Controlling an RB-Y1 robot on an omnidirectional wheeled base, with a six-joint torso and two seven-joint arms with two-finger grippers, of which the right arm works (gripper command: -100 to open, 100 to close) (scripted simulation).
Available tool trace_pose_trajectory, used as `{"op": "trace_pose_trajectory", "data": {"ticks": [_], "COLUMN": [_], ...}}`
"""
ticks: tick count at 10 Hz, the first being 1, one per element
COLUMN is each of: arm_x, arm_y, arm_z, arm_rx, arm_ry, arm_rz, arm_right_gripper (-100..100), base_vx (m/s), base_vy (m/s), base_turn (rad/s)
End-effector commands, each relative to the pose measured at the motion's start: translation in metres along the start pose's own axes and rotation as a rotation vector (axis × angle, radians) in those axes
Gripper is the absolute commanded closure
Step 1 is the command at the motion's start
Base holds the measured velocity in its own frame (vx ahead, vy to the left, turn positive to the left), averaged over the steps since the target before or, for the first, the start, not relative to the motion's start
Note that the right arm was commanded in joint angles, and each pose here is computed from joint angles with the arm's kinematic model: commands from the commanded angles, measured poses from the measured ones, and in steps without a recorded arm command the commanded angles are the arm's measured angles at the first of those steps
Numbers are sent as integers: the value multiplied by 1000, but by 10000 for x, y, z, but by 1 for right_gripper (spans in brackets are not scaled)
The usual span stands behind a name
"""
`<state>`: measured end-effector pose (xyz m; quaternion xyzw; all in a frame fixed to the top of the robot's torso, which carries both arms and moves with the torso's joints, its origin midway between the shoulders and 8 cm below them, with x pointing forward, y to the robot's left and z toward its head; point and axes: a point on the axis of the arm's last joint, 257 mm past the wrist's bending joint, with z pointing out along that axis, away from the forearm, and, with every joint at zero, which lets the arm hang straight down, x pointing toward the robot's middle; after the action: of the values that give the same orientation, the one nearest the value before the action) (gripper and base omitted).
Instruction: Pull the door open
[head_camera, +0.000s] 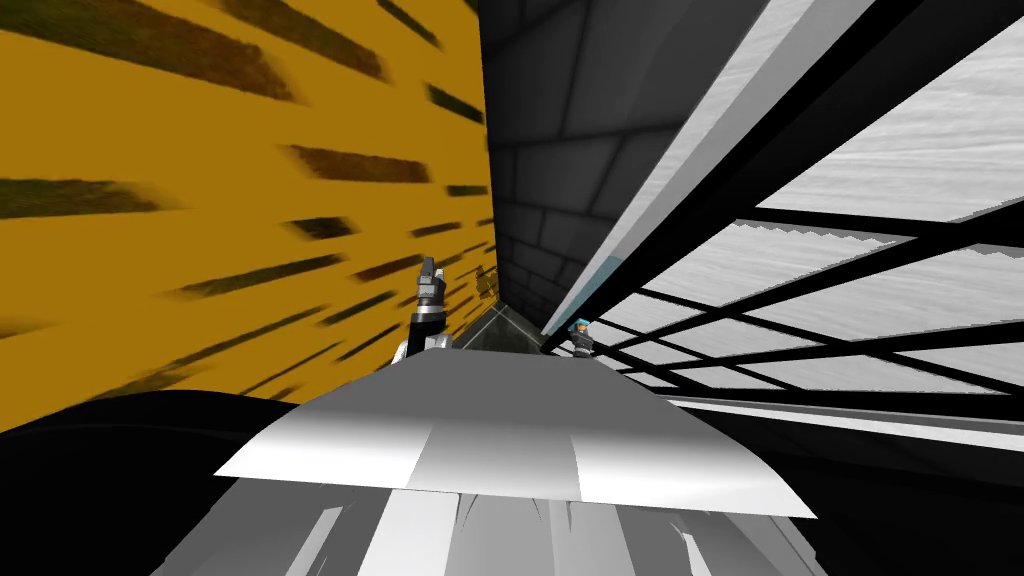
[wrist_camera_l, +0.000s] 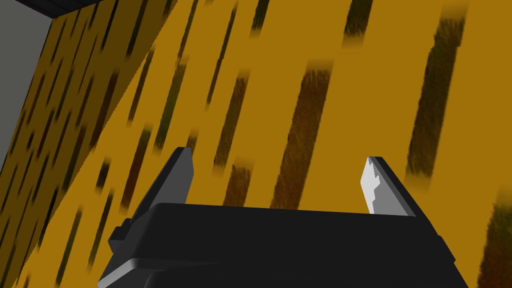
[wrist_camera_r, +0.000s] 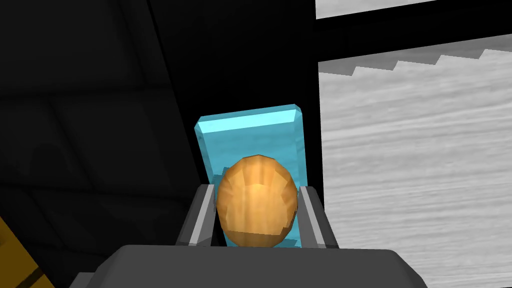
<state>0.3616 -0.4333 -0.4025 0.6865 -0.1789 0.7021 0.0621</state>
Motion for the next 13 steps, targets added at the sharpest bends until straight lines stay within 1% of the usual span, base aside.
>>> {"op": "trace_pose_trajectory", "data": {"ticks": [1,2,3,4,6,7,9,10,11,12,13], "arm_x": [16,15,-8,-26,-14,-7,1,3,-24,-38,-32], "arm_y": [-47,-57,-39,-62,-78,-92,-113,-120,-105,-114,-112], "arm_z": [-6,-20,-27,-83,-138,-187,-260,-287,-273,-346,-374], "arm_rx": [23,34,26,50,79,104,139,151,141,164,176], "arm_ry": [3,1,-4,-11,-12,-14,-18,-20,-26,-32,-32], "arm_rz": [7,10,7,7,7,7,9,10,7,8,8], "arm_right_gripper": [100,100,100,100,100,100,100,100,100,100,100], "base_vx": [-251,-246,-110,-194,-245,-272,-240,-249,-109,-157,-228], "base_vy": [-38,-36,-11,6,7,15,-32,-35,-11,-14,-30], "base_turn": [176,144,43,96,103,129,113,83,25,130,128]}}
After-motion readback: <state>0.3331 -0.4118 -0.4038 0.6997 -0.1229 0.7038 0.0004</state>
